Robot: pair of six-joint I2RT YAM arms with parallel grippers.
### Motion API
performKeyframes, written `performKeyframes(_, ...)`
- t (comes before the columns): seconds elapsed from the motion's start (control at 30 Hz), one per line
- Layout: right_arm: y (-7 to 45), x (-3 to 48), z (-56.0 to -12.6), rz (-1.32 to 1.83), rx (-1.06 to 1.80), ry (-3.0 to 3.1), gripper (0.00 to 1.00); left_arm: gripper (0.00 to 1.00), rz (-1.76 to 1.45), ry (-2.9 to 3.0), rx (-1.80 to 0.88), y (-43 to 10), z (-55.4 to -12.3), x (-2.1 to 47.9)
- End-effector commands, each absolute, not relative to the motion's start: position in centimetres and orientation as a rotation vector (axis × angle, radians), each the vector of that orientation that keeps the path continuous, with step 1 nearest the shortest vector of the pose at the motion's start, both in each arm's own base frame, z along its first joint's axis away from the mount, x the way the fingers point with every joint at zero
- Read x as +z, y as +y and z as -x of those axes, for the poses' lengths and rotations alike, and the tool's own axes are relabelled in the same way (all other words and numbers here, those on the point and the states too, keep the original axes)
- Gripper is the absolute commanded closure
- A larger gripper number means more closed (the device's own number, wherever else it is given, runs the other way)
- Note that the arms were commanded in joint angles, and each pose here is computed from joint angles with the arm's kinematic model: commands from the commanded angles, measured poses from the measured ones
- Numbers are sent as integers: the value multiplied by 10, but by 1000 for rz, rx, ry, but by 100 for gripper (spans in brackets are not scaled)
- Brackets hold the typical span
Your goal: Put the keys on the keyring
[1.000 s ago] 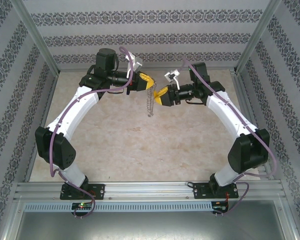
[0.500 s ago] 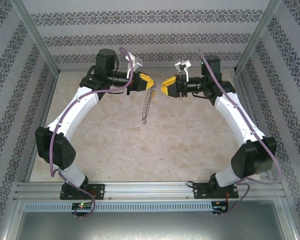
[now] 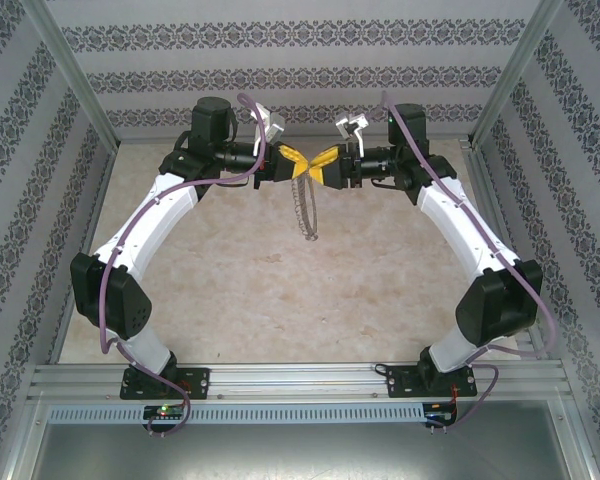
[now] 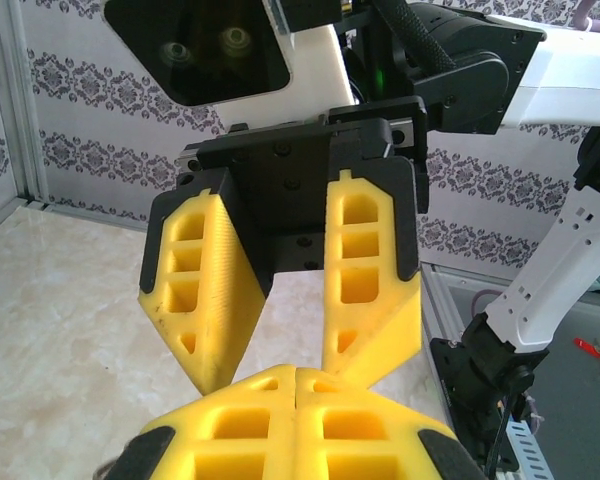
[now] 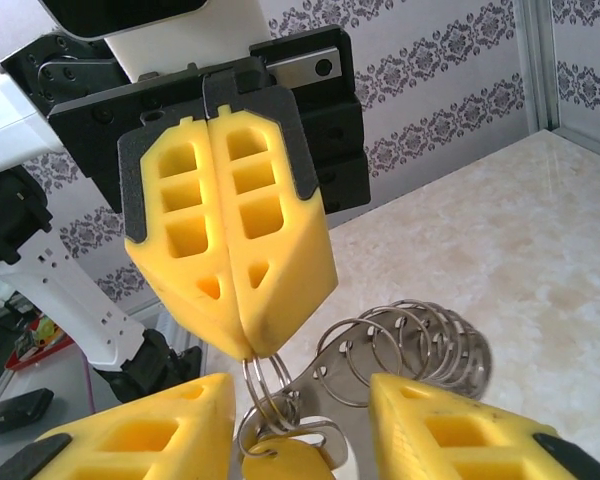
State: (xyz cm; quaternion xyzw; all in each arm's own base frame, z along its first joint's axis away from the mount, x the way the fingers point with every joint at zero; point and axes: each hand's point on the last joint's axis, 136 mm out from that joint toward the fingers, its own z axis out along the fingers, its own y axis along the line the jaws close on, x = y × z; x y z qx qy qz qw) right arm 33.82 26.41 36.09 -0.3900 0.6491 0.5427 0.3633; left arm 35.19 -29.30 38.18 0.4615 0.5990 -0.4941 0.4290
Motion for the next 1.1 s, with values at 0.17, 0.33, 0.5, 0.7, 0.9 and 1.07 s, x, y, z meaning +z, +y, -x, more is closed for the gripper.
performKeyframes(0.17,271,374,-341,1035,1397,1617,87,100,-1191,1403,-1246,-294,-339,399)
performKeyframes(0.33,270,373,-339,1042,1392,1626,100,100,-1179,1415,-1246,-295,-344,398)
performKeyframes(0.5,267,364,-344,1041,1337,1702,100,76,-1167,1457,-1160,-286,-351,399)
performKeyframes(0.7,256,341,-348,1139,1147,1890,100,59,-1222,1523,-1118,-271,-348,396)
performKeyframes(0.9,246,338,-349,1225,996,1967,100,60,-1251,1629,-1163,-271,-347,373)
performKeyframes(1.07,247,348,-336,1295,1017,1932,100,64,-1261,1667,-1199,-271,-347,362)
